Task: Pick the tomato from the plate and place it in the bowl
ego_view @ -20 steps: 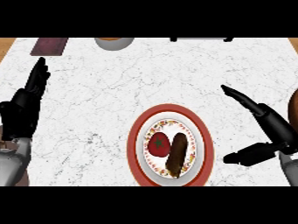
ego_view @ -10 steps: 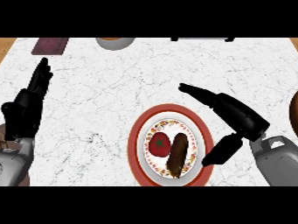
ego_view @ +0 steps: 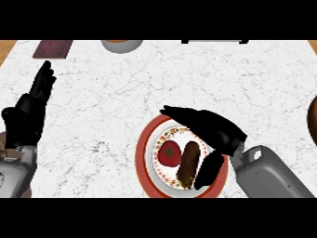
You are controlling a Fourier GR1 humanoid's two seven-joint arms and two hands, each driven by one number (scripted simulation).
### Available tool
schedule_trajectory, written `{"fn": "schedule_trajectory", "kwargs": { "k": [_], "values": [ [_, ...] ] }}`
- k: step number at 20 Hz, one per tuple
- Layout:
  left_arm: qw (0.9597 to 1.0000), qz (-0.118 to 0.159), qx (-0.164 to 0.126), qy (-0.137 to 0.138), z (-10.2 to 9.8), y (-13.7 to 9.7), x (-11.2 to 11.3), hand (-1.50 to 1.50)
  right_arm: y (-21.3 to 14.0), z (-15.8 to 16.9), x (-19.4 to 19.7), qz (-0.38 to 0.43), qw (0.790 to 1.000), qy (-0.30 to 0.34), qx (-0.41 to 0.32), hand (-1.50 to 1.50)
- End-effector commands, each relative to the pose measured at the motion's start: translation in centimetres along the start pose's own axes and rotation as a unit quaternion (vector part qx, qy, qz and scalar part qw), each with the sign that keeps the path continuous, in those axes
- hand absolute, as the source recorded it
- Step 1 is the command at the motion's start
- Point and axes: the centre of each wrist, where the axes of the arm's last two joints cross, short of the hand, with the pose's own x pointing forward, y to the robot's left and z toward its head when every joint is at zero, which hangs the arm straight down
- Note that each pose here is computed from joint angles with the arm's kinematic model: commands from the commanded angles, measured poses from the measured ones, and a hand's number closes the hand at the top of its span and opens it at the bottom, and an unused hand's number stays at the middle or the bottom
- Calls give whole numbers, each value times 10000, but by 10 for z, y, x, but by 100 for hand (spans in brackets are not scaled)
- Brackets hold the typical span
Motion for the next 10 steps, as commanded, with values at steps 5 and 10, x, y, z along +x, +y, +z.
{"fn": "schedule_trajectory", "kwargs": {
  "k": [5,10],
  "values": [
    [10000,-22,33,-25,-23,-4,17,0,42,-29,-8,412,9953,714,502,-150],
    [9999,97,-13,46,-27,-14,-8,0,32,-36,3,411,9955,698,483,-150]
  ]
}}
